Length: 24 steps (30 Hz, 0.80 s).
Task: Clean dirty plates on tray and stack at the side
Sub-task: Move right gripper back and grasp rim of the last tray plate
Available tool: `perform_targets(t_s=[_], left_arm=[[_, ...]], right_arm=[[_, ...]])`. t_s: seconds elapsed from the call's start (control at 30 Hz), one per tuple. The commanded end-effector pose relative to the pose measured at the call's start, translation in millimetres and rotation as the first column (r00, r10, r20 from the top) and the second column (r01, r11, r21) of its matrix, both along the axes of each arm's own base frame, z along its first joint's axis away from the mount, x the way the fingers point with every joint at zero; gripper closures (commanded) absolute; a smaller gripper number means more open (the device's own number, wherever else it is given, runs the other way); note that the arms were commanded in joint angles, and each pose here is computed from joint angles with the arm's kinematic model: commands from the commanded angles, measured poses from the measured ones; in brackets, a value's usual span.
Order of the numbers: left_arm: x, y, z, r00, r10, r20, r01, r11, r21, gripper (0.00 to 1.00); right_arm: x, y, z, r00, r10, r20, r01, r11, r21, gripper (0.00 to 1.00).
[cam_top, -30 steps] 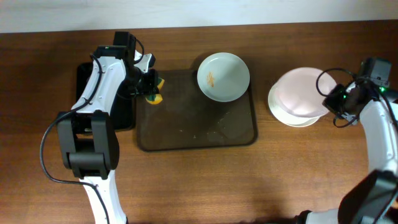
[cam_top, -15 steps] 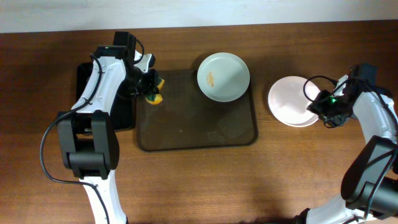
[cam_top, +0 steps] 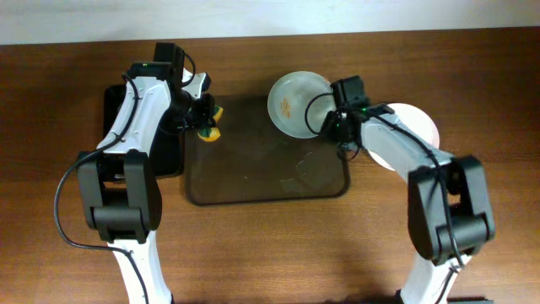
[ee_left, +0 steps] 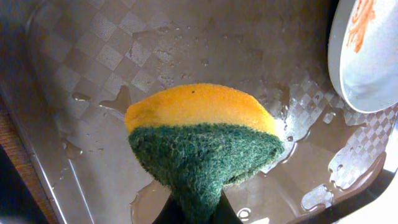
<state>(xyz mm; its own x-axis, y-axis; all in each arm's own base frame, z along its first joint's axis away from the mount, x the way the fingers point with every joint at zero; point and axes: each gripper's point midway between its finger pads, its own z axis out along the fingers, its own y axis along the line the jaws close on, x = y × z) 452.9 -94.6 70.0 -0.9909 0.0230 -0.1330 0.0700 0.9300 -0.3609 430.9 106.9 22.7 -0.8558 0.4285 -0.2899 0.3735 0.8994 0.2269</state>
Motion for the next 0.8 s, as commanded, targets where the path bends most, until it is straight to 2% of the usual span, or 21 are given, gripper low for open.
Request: perform_targets(t_s=[0.0, 0.17, 0.23, 0.37, 0.43, 0.57, 0.63, 0.77], left_arm=[[-2, -2, -5, 1.000, 0.002, -0.019, -0.002, 1.000, -0.003, 0.99], [-6, -2, -6, 0.999, 0.002, -0.033, -0.003, 1.000, -0.002, 1.00], [-6, -2, -6, 0.999, 0.002, -0.033, -0.003, 1.000, -0.002, 0.99], [-6, -2, -6, 0.999, 0.002, -0.033, -0.003, 1.000, -0.002, 1.00], [-5, -1, -6, 0.999, 0.003, -0.032, -0.003, 1.000, -0.001, 0.99], [-5, -1, -6, 0.999, 0.003, -0.032, -0.003, 1.000, -0.001, 1.00], [-5, -1, -6, 0.999, 0.003, -0.032, -0.003, 1.000, -0.001, 1.00], [-6, -2, -6, 0.999, 0.002, -0.032, -0.003, 1.000, -0.002, 0.99]], right_arm=[[12, 5, 5, 0.999, -0.022, 0.045, 0.022, 1.000, 0.007, 0.71], [11, 25, 7, 0.999, 0.034, 0.042, -0.038, 0.995, 0.090, 0.71], [9, 32, 10, 0.998, 0.050, 0.040, -0.055, 0.990, 0.129, 0.75], [26, 36, 19, 0.993, 0.043, 0.106, -0.058, 0.988, 0.141, 0.74], [29, 30, 8, 0.995, -0.013, 0.097, 0.002, 0.994, 0.112, 0.74], [22, 37, -11, 0.999, 0.000, 0.052, -0.006, 0.994, 0.106, 0.76], [19, 42, -14, 0.999, 0.005, 0.041, -0.010, 0.994, 0.111, 0.82], [-20, 75, -21, 0.990, 0.112, -0.088, -0.093, 0.977, 0.192, 0.86]])
